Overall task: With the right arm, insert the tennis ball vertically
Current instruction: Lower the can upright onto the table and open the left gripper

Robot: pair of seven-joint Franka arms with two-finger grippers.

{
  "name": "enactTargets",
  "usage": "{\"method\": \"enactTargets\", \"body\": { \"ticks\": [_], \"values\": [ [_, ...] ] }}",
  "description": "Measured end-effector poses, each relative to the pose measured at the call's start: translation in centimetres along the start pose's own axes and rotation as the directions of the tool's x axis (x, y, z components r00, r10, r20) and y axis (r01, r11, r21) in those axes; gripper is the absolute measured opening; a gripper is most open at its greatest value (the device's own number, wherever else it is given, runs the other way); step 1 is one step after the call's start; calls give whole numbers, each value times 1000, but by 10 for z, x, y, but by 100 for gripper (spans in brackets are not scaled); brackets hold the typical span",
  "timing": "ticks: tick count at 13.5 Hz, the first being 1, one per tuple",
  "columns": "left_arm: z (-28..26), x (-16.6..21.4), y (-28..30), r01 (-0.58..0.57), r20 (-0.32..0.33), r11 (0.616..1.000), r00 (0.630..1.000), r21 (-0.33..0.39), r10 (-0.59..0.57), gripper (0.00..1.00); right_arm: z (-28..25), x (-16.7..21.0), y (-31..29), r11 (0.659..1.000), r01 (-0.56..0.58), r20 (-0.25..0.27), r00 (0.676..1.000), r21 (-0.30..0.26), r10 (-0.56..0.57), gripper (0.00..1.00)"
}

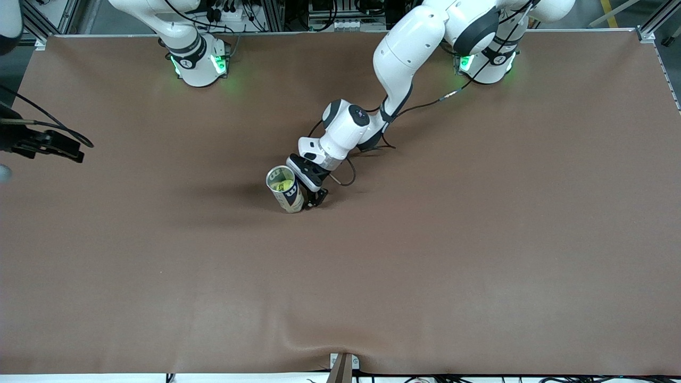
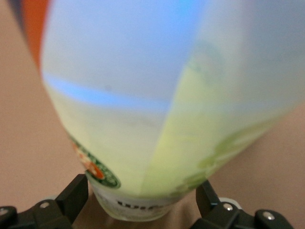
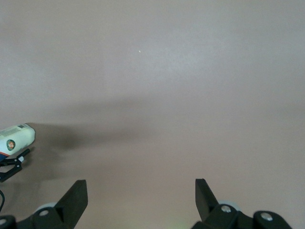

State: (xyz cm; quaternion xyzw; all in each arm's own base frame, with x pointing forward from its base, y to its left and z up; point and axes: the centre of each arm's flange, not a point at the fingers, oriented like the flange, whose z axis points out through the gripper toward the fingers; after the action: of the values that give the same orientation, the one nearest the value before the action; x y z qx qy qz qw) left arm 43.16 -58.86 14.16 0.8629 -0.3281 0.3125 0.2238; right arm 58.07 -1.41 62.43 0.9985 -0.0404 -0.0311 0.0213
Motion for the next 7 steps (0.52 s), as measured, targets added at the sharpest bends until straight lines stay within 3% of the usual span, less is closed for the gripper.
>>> {"method": "enactTargets", "body": {
  "ticks": [7],
  "values": [
    [-8, 7, -14, 25, 64, 1000, 998, -9, -25, 100, -5, 4, -16, 1000, 27, -45, 999, 8, -26, 100]
  ]
}}
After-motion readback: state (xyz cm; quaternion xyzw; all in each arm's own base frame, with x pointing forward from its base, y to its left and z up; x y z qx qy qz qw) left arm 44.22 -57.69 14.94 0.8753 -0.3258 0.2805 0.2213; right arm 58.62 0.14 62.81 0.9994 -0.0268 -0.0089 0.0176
